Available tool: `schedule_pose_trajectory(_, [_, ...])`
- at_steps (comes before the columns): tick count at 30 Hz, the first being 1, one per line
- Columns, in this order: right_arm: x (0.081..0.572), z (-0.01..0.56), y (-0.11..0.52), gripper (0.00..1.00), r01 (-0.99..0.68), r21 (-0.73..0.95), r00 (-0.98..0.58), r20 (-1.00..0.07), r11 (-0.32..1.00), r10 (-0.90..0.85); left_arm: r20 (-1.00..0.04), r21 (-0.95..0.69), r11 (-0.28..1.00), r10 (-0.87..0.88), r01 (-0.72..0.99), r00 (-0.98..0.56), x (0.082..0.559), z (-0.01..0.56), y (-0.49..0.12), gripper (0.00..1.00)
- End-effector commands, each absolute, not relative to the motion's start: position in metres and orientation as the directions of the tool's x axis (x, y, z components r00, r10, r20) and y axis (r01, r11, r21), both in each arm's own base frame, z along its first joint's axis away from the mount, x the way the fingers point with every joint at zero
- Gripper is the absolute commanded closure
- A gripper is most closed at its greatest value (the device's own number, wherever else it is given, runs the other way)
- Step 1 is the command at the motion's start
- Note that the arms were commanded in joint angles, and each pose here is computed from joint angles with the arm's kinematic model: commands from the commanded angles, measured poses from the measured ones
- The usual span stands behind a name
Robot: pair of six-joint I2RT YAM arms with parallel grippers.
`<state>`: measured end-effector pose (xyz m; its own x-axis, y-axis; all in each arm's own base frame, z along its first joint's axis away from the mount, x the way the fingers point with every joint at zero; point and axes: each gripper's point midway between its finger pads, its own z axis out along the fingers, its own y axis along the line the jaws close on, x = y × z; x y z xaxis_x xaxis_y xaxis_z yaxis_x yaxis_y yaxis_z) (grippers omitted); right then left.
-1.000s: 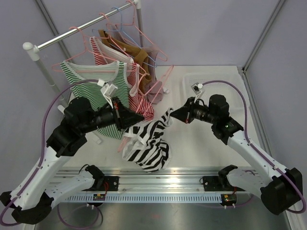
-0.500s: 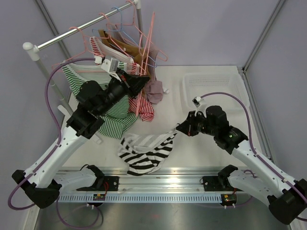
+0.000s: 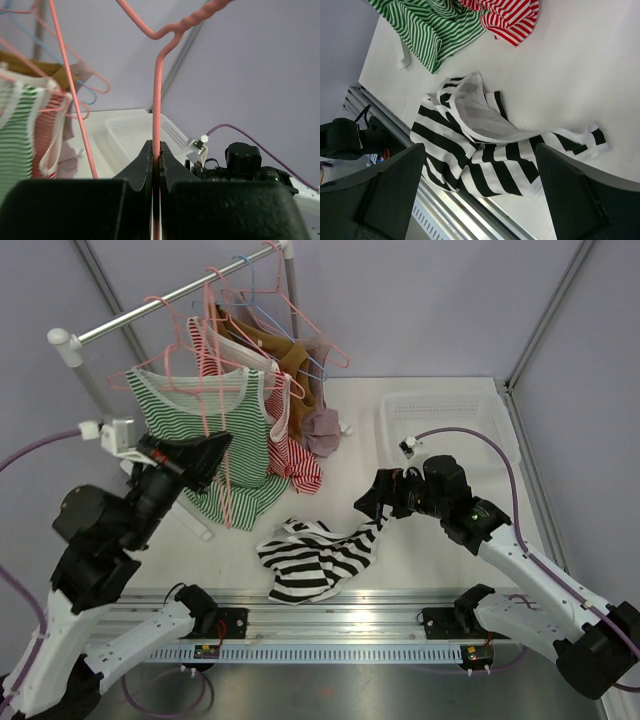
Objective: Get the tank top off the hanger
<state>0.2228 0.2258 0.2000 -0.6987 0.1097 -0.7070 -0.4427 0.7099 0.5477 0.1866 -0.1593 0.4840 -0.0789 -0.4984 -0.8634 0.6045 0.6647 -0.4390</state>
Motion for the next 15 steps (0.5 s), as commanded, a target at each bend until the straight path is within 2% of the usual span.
schedule_pose_trajectory(1, [0.24, 0.233, 0.23, 0.0, -0.494, 0.505, -0.614, -0.779, 0.708, 0.127, -0.827, -0.539, 0.741, -0.555, 0.401, -0.087, 0.181, 0.456, -0.11, 1.0])
schedule_pose_trajectory(4, [0.251, 0.236, 0.227, 0.01, -0.482, 0.47, -0.589, -0.799, 0.739, 0.123, -0.823, -0.567, 0.783, -0.552, 0.255, -0.134, 0.174, 0.425, -0.082, 1.0])
schedule_pose_trajectory(11, [0.262, 0.242, 0.229, 0.01, -0.471, 0.465, -0.579, -0.804, 0.75, 0.135, -0.806, -0.59, 0.804, -0.579, 0.079, -0.127, 0.17, 0.407, -0.05, 1.0])
schedule_pose_trajectory(15, [0.26, 0.244, 0.231, 0.01, -0.477, 0.471, -0.583, -0.801, 0.742, 0.134, -0.822, -0.56, 0.826, -0.563, -0.062, -0.084, 0.186, 0.408, -0.034, 1.0])
